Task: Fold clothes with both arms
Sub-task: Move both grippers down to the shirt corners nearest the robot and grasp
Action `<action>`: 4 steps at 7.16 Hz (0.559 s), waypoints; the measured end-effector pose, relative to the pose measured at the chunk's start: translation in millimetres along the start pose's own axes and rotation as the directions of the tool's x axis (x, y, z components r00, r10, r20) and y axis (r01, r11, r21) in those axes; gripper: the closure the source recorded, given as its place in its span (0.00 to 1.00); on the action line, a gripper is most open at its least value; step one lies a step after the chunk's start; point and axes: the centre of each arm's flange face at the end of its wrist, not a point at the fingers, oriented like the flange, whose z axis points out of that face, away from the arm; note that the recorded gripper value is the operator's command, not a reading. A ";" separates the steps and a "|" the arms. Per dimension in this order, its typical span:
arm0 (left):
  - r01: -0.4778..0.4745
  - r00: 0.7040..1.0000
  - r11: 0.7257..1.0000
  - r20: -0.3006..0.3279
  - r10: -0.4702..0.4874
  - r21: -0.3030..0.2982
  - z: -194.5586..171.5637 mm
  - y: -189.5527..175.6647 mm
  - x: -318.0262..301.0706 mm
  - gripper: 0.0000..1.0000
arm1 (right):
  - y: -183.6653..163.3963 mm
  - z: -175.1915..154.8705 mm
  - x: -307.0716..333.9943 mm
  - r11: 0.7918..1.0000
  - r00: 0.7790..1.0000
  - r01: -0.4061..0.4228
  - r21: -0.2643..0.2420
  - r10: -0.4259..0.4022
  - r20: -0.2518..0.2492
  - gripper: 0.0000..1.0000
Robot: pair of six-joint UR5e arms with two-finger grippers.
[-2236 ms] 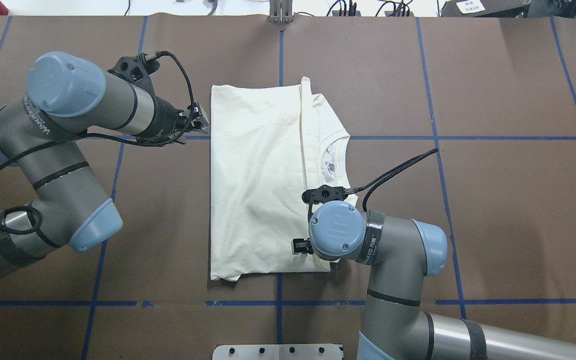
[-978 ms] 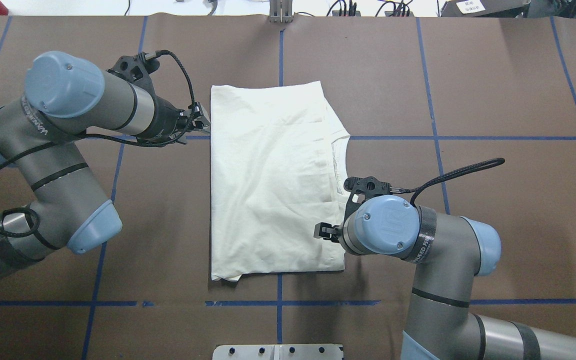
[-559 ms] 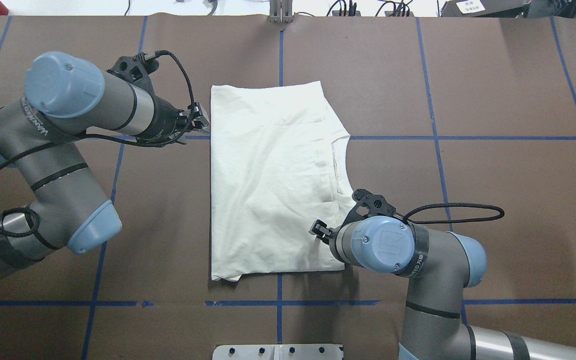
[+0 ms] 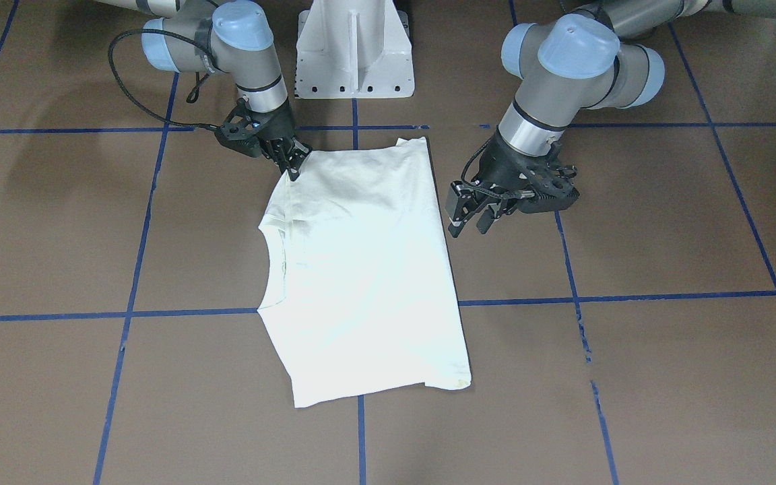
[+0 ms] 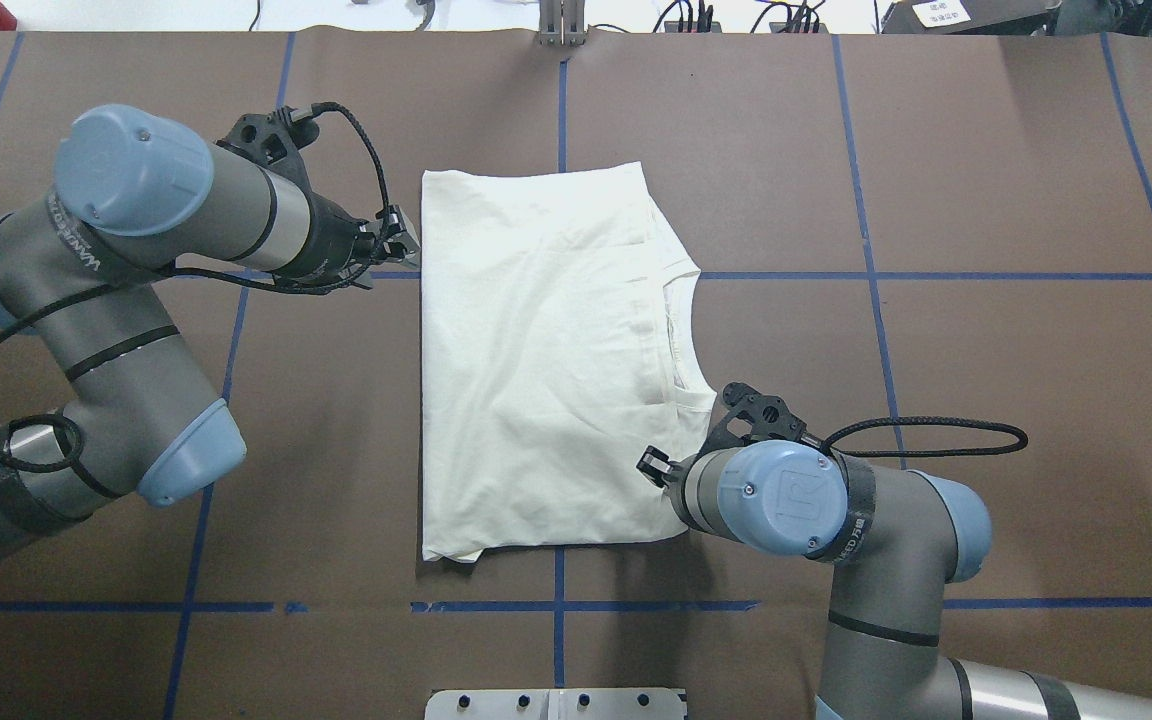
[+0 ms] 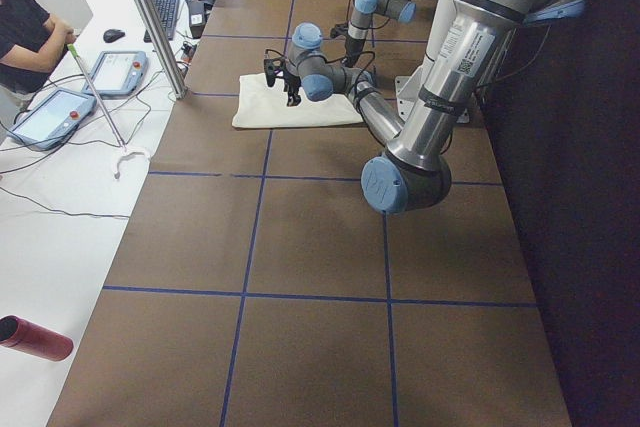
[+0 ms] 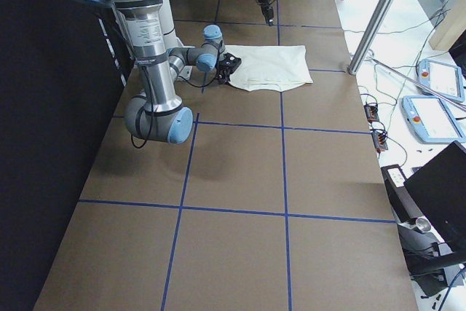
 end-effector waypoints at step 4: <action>0.169 0.986 0.985 0.013 -0.169 -0.031 28.5 103.3 2.8 0.38 | 6.3 -36.3 8.1 0.999 0.999 0.009 -0.035 -0.007 0.047 1.00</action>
